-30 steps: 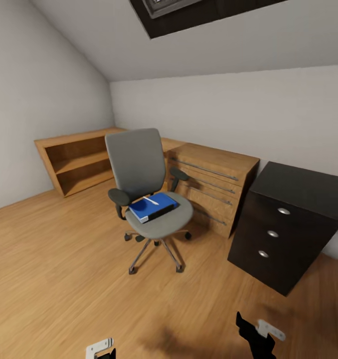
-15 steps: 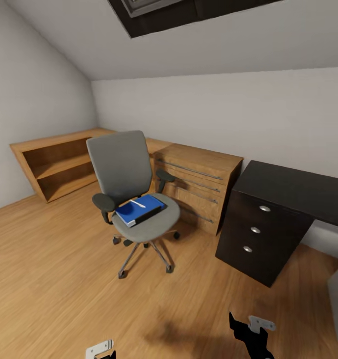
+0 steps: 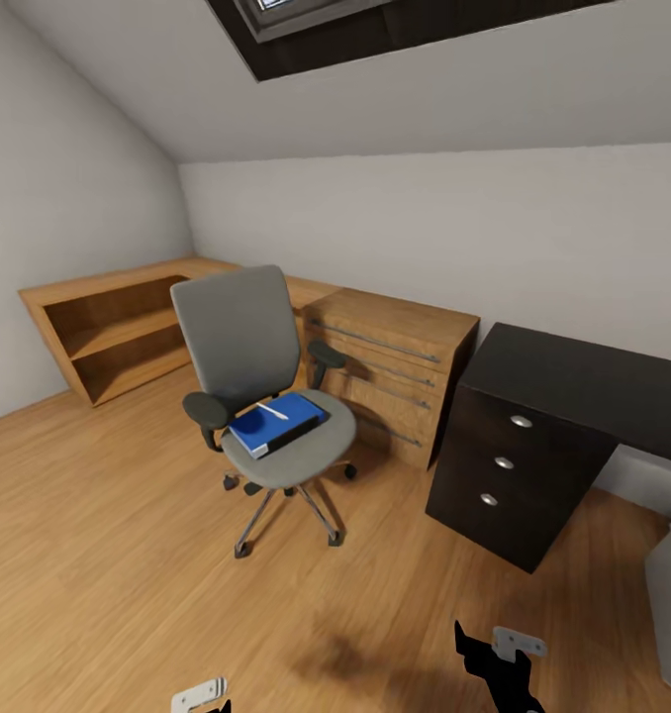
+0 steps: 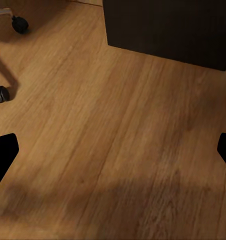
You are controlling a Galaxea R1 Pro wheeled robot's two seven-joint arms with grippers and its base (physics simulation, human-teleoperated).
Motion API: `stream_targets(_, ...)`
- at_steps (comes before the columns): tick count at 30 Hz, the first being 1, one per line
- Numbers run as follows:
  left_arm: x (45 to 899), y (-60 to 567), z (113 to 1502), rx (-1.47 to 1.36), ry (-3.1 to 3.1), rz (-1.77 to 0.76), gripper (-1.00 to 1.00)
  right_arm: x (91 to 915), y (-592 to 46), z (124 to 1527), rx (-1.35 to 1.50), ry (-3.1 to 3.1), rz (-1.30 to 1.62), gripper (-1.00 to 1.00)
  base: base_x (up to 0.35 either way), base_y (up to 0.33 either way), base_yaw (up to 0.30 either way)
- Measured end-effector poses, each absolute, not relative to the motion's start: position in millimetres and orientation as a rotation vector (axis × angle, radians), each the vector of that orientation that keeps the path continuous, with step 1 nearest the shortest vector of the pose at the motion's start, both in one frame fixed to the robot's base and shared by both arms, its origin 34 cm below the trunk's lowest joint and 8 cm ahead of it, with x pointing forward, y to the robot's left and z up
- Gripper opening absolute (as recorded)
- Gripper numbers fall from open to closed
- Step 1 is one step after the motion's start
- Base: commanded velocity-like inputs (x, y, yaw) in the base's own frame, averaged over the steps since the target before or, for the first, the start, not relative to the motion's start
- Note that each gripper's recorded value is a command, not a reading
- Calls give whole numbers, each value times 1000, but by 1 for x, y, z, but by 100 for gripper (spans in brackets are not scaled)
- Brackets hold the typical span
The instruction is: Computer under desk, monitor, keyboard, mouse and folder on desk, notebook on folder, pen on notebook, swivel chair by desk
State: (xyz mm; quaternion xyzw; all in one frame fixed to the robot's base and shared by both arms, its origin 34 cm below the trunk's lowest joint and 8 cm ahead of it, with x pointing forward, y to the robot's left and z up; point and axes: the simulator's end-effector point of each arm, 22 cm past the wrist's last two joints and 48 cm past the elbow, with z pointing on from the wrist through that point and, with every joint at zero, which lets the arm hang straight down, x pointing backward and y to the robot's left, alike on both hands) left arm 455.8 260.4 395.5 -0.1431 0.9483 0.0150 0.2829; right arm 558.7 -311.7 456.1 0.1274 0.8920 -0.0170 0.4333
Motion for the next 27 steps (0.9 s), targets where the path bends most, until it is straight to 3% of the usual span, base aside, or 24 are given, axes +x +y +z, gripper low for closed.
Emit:
stream_targets(7,457,259,409,-383,2540,37,100,560,-311,469,318,2222,-41,100,0,0,-47)
stream_targets(17,459,258,428,-382,2541,37,100,562,-310,488,317,2223,-40,100,0,0,-198)
stream_targets(27,460,258,445,-383,2544,37,100,563,-309,505,315,2226,-39,100,0,0,-28)
